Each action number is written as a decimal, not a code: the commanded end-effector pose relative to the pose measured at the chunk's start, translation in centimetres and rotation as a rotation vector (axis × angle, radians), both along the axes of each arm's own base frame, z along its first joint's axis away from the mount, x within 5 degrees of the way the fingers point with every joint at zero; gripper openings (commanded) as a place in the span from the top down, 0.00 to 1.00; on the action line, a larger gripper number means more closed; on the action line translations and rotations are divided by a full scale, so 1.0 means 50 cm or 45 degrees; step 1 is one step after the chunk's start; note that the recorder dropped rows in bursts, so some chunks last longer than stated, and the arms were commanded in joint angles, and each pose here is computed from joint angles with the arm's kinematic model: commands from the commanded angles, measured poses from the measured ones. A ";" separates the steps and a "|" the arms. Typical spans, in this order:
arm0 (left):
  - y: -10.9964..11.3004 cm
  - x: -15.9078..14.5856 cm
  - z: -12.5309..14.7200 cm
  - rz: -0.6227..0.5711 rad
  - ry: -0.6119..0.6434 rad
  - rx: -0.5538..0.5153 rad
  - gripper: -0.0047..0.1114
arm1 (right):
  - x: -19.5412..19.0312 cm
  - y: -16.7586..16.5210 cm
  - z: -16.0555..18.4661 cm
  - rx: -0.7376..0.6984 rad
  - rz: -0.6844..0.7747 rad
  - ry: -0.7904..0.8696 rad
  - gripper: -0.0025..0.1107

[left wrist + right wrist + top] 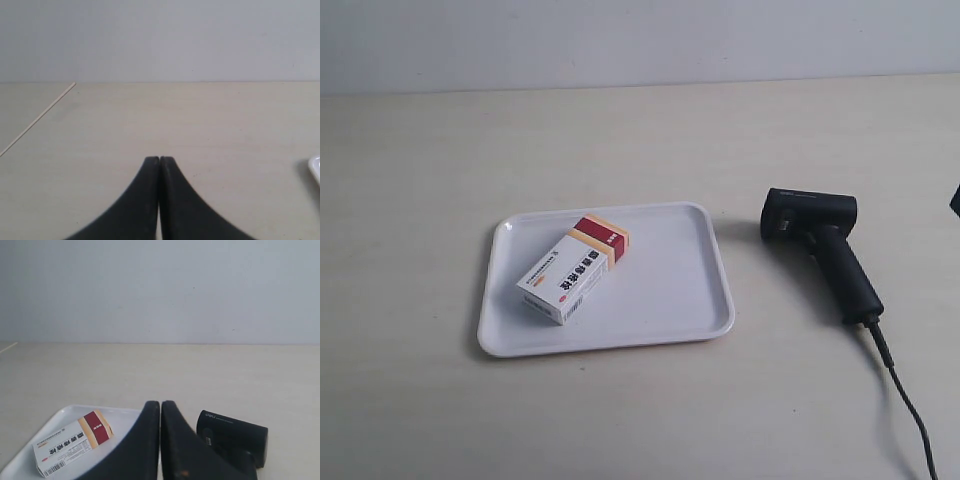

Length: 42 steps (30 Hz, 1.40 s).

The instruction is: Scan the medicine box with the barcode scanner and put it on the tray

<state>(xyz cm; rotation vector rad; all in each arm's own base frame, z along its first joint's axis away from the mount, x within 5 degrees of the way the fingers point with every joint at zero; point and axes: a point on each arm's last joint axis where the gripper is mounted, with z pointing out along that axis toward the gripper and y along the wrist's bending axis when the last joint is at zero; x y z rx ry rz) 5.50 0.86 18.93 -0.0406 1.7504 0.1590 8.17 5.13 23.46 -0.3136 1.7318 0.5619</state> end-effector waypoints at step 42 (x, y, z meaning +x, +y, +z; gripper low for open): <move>0.000 -0.001 0.001 -0.001 -0.008 0.018 0.94 | -0.051 -0.092 -0.075 -0.024 -0.641 -0.099 0.97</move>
